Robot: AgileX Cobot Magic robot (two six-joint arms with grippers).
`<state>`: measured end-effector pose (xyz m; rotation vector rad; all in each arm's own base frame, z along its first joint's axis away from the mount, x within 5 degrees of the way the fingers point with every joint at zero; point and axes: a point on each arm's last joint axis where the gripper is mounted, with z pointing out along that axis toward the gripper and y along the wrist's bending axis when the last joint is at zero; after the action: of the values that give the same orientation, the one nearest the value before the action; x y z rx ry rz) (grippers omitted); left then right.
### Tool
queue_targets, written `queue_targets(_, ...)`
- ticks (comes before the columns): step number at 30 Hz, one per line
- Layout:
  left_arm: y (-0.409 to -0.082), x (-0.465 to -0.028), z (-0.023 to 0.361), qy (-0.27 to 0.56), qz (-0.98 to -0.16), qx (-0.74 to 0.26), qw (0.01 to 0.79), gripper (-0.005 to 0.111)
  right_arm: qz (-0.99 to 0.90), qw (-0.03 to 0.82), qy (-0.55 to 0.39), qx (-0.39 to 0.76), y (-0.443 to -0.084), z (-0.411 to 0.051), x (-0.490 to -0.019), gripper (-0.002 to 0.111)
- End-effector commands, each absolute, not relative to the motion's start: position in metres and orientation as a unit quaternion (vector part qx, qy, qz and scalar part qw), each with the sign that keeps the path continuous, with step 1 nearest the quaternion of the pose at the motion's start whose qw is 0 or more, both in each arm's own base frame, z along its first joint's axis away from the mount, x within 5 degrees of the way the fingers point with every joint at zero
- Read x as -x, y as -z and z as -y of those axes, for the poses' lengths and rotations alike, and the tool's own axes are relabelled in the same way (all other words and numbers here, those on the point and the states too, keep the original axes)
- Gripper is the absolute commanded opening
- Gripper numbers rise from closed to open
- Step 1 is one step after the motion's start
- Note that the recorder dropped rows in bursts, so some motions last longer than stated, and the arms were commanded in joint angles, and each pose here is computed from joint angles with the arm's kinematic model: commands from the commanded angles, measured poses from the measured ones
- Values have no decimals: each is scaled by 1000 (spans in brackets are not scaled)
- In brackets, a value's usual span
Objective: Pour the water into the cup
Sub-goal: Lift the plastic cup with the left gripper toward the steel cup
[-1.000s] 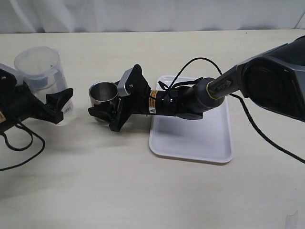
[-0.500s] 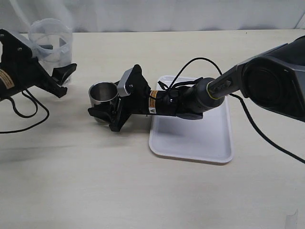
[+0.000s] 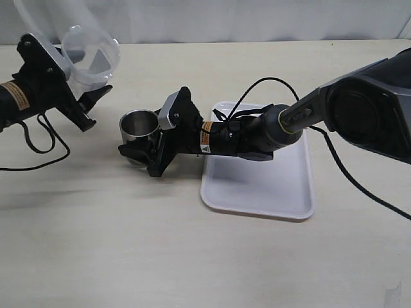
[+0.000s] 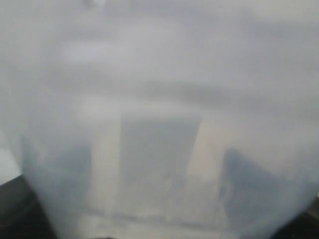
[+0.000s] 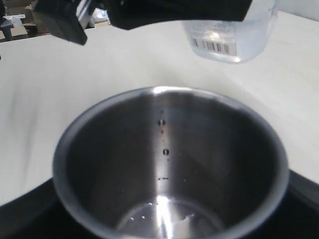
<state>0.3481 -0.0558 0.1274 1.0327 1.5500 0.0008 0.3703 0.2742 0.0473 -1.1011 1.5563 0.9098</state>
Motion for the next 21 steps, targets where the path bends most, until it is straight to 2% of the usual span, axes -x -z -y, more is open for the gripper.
queue_targets(1, -132, -352, 59, -34, -645, -468, 603, 0, -642, 489, -375, 455, -46, -273, -371, 4)
queue_targets(21, -131, -352, 59, -163, -530, -597, 579, 0, -642, 489, -375, 455, -46, -273, -371, 4)
